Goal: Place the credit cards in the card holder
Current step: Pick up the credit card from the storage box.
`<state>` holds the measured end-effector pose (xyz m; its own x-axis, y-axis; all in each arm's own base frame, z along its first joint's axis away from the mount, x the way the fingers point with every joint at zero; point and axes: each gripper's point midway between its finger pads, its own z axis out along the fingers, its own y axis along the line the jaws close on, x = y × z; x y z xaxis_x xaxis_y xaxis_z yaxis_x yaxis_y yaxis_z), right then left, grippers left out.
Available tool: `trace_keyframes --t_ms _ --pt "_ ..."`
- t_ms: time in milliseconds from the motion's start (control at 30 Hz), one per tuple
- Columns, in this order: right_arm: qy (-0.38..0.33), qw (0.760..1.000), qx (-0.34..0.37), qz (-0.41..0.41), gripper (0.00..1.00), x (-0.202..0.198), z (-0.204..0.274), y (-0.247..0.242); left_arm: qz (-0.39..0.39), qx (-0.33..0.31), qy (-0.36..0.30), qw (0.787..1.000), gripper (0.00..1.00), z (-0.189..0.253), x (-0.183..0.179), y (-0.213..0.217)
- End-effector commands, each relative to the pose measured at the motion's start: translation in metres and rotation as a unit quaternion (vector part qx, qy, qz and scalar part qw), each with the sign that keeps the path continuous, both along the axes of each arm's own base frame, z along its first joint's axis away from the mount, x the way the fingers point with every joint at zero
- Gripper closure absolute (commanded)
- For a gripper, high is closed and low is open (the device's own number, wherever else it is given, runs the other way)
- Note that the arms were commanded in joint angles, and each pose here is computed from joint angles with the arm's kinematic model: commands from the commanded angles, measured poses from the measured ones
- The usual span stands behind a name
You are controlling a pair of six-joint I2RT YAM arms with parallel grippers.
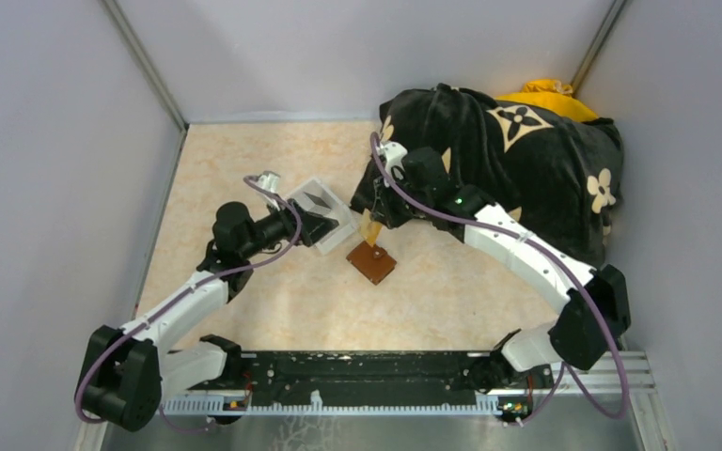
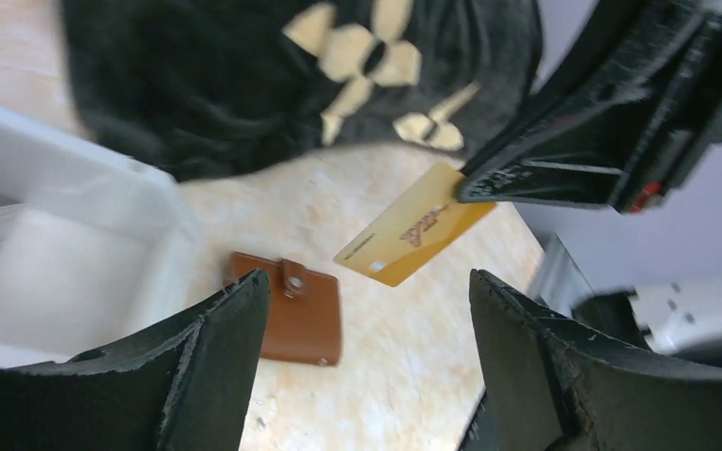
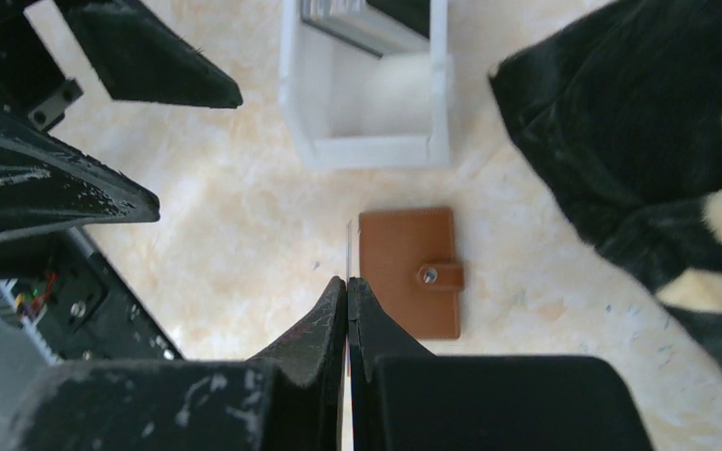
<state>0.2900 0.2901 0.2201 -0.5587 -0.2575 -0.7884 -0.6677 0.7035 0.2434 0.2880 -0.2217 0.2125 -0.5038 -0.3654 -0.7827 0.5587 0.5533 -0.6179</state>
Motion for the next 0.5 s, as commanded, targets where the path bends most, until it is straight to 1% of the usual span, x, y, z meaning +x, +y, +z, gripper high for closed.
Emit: trace_keyframes --t_ms 0,133,200,367,467 --pt "0.022 0.997 0.062 0.048 1.00 -0.031 0.011 0.002 -0.152 -0.007 -0.041 0.987 0.17 0.007 -0.043 -0.023" --pt "0.054 0.991 0.091 0.078 1.00 -0.054 0.007 0.002 -0.197 -0.010 -0.061 0.978 0.18 0.012 -0.057 -0.031" --pt "0.067 0.988 0.104 0.088 1.00 -0.062 0.004 0.000 -0.222 -0.003 -0.071 0.973 0.21 0.013 -0.064 -0.036" --pt "0.079 0.981 0.138 0.107 1.00 -0.069 0.011 0.001 -0.272 0.027 -0.062 0.960 0.30 0.003 -0.077 -0.054" --pt "0.088 0.977 0.156 0.117 1.00 -0.072 0.014 0.003 -0.287 0.050 -0.054 0.955 0.32 -0.007 -0.081 -0.063"
